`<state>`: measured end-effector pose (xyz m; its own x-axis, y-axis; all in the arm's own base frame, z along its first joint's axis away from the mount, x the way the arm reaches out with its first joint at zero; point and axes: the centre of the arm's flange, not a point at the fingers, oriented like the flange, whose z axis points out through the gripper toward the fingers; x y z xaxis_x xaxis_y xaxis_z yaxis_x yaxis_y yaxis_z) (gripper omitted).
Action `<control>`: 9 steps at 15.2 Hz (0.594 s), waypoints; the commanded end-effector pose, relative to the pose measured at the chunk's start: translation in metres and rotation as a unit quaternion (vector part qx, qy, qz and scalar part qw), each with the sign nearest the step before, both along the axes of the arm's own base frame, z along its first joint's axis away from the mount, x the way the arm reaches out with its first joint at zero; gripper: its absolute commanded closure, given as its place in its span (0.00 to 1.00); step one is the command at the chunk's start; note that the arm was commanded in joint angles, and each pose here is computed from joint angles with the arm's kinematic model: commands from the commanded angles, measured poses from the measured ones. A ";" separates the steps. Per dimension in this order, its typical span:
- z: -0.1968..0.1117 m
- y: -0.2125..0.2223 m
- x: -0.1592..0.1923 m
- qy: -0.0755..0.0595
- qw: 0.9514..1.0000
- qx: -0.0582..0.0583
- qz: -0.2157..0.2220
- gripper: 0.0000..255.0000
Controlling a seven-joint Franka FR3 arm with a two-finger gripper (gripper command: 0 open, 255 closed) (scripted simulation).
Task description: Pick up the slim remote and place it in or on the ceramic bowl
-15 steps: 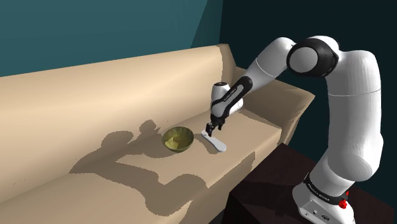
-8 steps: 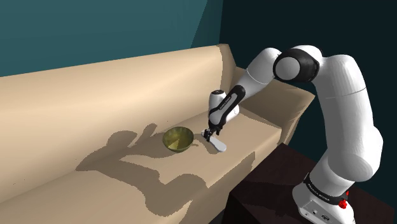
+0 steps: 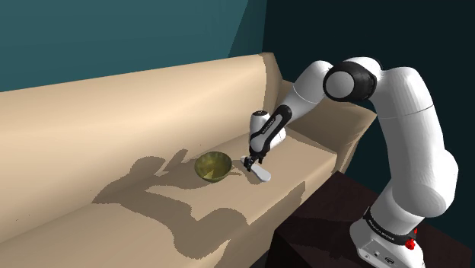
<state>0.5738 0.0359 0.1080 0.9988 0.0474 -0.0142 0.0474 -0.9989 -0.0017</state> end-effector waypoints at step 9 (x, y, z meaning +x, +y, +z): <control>0.000 0.000 0.000 0.000 1.000 0.000 0.000 1.00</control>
